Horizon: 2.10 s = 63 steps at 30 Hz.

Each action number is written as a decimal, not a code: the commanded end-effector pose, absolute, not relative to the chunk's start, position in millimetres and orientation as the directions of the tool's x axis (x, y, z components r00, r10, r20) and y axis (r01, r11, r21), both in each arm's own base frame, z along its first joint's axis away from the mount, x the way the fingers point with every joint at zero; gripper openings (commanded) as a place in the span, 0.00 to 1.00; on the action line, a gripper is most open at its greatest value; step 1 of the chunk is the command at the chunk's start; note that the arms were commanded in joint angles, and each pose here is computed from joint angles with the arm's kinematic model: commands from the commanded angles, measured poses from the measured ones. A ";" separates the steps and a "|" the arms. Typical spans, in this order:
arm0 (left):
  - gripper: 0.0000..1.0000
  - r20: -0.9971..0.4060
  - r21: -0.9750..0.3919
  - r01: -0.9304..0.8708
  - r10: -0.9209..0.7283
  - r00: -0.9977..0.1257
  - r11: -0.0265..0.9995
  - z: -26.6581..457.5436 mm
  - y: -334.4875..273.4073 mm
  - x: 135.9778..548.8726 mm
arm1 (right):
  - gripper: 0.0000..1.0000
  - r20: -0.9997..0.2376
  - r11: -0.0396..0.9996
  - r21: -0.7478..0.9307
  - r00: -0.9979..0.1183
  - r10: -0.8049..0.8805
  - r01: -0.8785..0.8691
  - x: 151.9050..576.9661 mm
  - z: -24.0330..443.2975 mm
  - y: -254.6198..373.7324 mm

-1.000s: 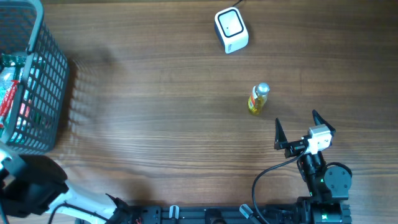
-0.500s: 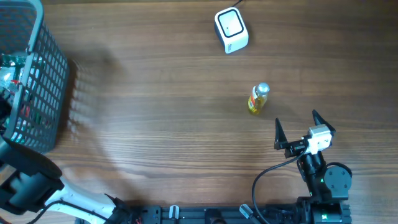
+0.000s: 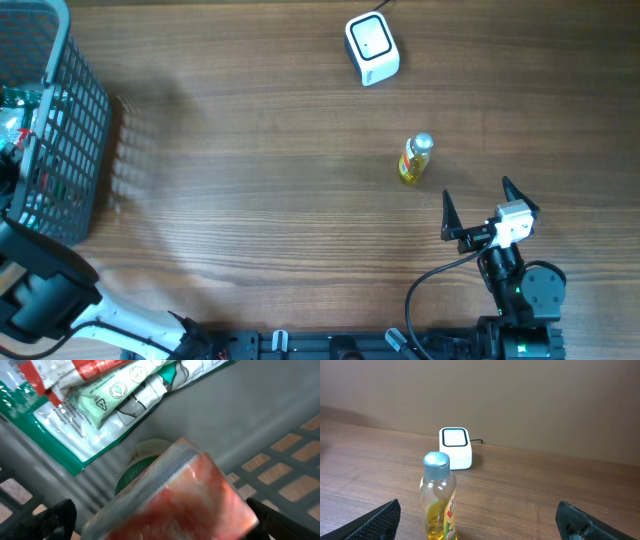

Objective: Scan the item barcode
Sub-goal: 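Grasp the orange Kleenex tissue pack in the basket with the left gripper, then carry the tissue pack toward the scanner area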

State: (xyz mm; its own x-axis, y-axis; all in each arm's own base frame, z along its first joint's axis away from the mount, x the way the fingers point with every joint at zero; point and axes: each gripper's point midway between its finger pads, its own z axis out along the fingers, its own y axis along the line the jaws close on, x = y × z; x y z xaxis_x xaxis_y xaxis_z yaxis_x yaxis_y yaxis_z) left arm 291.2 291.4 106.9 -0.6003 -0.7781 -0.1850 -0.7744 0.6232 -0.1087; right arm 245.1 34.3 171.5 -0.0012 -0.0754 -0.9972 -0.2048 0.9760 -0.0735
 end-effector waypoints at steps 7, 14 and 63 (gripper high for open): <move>0.84 -0.147 -0.118 -0.768 -0.776 -0.614 0.630 75.6 290.6 291.6 | 1.00 -0.997 0.979 -0.075 0.000 -0.076 -0.190 245.6 171.9 31.3; 0.66 -0.135 -0.156 -0.763 -0.778 -0.613 0.628 76.1 284.4 295.1 | 1.00 -0.997 0.979 -0.075 0.001 -0.077 -0.190 245.6 171.9 31.3; 0.41 -0.374 -0.224 0.092 0.002 -0.927 0.970 217.9 -163.4 345.6 | 1.00 -0.997 0.979 -0.075 0.000 -0.077 -0.190 245.6 171.9 31.3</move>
